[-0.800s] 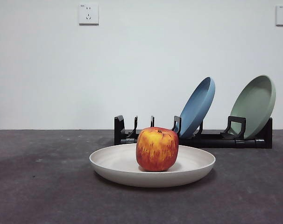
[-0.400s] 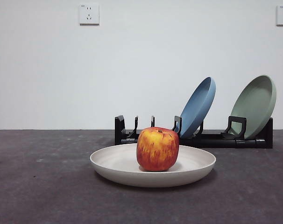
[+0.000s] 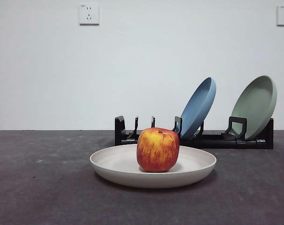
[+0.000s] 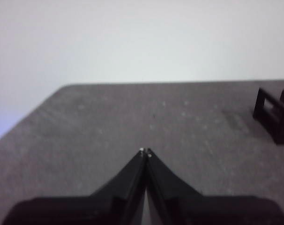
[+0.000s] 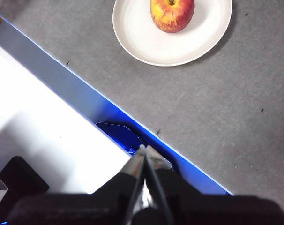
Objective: Take the yellow plate from the plate rack,put the plate on the table,take the apple from the table,put the apple in the plate
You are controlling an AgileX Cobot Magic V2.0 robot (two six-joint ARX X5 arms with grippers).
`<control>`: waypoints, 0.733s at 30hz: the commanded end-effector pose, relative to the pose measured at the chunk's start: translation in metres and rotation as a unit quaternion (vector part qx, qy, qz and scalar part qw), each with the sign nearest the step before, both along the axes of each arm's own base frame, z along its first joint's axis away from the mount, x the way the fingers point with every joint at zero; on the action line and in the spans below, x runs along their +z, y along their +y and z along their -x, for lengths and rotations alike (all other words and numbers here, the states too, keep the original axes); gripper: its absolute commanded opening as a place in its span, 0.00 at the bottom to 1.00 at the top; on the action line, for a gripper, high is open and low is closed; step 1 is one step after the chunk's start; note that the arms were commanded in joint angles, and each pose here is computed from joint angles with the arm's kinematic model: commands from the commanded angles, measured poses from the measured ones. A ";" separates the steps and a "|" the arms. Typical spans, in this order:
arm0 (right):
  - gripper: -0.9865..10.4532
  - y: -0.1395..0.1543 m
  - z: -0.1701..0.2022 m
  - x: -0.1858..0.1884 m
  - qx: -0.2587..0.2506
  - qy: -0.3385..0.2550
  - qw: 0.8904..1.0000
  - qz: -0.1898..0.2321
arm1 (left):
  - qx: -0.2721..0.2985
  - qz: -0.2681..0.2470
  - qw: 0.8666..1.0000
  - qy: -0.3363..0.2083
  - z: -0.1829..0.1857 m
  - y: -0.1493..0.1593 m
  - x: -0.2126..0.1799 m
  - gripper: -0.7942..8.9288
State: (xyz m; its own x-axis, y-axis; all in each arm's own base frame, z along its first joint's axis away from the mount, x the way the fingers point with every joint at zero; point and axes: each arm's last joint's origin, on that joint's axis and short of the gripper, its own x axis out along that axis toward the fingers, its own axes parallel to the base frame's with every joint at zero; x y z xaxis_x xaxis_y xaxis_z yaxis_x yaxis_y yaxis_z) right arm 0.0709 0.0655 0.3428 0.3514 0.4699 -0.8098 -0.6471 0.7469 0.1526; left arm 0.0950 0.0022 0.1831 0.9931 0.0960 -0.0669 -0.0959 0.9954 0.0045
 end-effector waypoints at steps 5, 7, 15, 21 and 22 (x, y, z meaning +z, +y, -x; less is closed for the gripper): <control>0.09 0.000 0.000 0.000 -0.001 0.000 1.000 -0.002 | 0.002 0.020 1.000 0.004 -0.001 0.000 -0.022 0.08; 0.09 0.000 0.000 0.000 -0.001 0.000 1.000 -0.002 | 0.002 0.024 1.000 0.015 -0.001 0.000 -0.025 0.08; 0.09 0.000 0.000 0.000 -0.001 -0.001 1.000 -0.002 | 0.002 0.025 0.998 0.065 0.000 0.000 -0.034 0.08; 0.09 0.000 0.000 0.000 -0.001 -0.001 1.000 -0.002 | 0.002 0.025 0.998 0.064 0.000 0.000 -0.034 0.08; 0.09 0.000 0.000 0.000 -0.001 -0.001 1.000 -0.002 | 0.002 0.025 0.998 0.064 0.000 0.000 -0.034 0.08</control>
